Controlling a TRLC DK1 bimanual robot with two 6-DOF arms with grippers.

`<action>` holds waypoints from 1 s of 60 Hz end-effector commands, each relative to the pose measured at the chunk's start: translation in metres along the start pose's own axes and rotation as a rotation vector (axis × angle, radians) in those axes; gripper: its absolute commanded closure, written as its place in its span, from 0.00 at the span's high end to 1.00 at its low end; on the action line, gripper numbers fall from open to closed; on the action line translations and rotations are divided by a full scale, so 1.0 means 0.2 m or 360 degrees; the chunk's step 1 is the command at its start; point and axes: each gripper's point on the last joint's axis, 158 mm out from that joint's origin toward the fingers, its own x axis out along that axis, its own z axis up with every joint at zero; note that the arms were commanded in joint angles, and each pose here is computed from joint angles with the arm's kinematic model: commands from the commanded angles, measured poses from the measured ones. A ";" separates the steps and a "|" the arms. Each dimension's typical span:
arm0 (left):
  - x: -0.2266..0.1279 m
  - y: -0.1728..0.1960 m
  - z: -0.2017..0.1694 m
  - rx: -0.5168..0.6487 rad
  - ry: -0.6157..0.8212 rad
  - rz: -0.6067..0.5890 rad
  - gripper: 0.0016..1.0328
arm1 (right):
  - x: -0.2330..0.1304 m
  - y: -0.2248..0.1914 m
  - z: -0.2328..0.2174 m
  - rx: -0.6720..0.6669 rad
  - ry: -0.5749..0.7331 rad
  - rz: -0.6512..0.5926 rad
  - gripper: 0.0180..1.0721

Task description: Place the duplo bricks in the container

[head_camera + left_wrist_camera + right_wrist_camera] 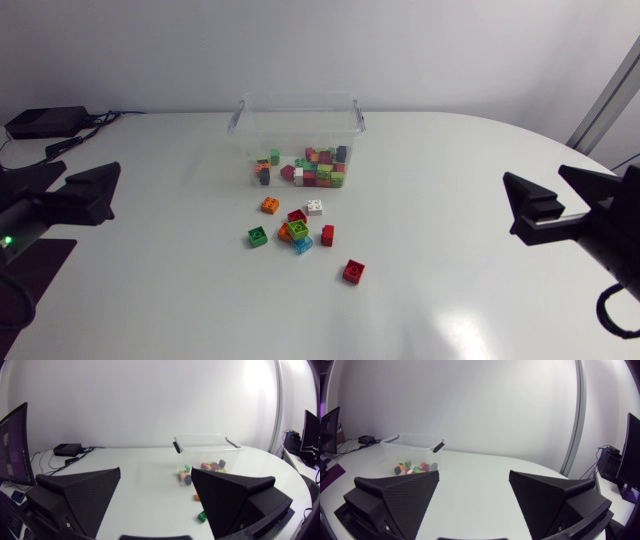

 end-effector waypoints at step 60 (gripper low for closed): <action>0.56 -0.66 -0.77 0.1121 0.1339 -0.1004 0.93 | 0.27 0.33 -0.46 -0.0733 0.1224 0.0641 0.95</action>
